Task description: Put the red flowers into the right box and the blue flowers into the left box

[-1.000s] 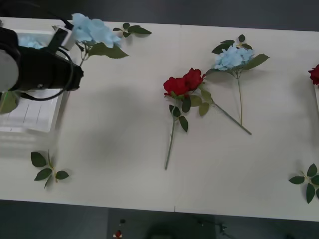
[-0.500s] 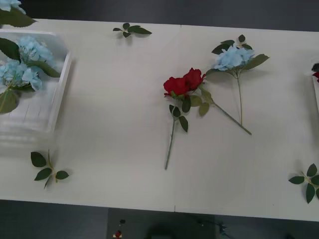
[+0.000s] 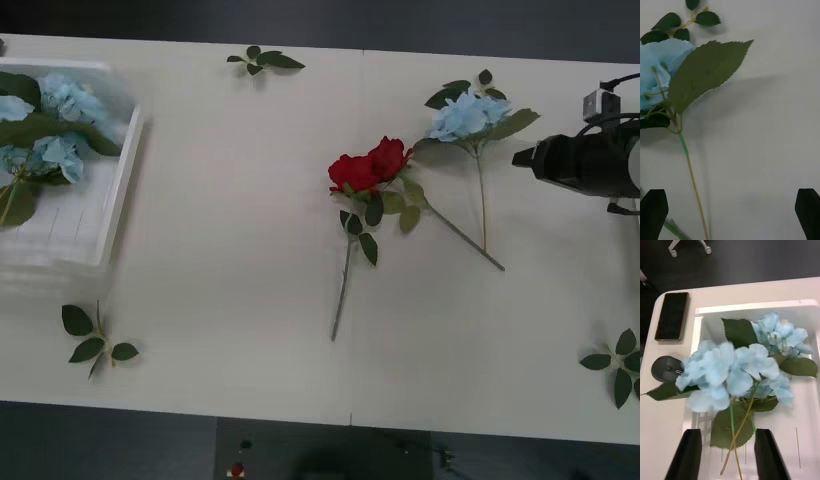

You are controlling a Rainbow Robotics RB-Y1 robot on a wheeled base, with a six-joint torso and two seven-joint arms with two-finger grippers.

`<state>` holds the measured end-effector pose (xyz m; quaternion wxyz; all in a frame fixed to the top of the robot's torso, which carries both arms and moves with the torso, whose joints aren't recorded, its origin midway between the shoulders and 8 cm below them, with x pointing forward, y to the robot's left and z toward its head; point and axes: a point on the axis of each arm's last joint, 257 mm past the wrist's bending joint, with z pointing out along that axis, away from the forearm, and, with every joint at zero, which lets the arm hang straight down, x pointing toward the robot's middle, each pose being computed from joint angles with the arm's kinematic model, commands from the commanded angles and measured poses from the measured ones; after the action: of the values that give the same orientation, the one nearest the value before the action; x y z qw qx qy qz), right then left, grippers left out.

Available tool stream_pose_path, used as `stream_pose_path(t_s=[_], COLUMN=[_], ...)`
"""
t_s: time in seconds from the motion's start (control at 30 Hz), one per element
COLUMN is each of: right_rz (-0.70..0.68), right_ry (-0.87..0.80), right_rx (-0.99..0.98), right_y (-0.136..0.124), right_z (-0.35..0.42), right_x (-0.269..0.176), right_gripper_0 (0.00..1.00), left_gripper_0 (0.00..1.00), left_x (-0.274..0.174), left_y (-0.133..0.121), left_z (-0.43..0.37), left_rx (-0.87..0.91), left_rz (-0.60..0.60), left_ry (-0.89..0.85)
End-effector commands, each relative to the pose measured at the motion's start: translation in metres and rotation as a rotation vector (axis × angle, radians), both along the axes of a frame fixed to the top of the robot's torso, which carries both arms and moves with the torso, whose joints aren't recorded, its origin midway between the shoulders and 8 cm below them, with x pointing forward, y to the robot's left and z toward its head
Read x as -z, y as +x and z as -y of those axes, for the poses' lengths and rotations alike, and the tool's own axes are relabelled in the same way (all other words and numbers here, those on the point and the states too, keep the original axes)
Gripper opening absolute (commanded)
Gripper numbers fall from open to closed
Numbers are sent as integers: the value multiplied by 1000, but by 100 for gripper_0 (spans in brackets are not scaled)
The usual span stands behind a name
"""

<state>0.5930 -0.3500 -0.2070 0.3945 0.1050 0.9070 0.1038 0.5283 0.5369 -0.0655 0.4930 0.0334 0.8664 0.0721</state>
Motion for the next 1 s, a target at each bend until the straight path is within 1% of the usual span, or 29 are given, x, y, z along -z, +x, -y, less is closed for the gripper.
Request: stream_pose_path(t_s=[0.03,0.13,0.4,0.53,0.77,1.0], right_rz=[54,44,38,10,-21,-31], right_ry=[7,-9,-122,-184,-202,-217], right_rx=[-27,-30,-14,-2,8,22], right_y=[19,24,49,59,74,85], right_z=[-36,-47,-64,-64,-77,-85], right_x=[-22,-21,-25,-16,9,20], right_gripper_0=[100,100,100,100,100,100], left_gripper_0=[77,77,77,77,77,77], left_x=[-21,-20,-14,-15,-10,21], left_y=[4,8,14,18,31,44], left_z=[8,28,133,186,241,306], left_rx=[48,95,329,439,533,617], left_rz=[26,25,17,13,6,-34], left_ry=[63,74,46,31,31,-38])
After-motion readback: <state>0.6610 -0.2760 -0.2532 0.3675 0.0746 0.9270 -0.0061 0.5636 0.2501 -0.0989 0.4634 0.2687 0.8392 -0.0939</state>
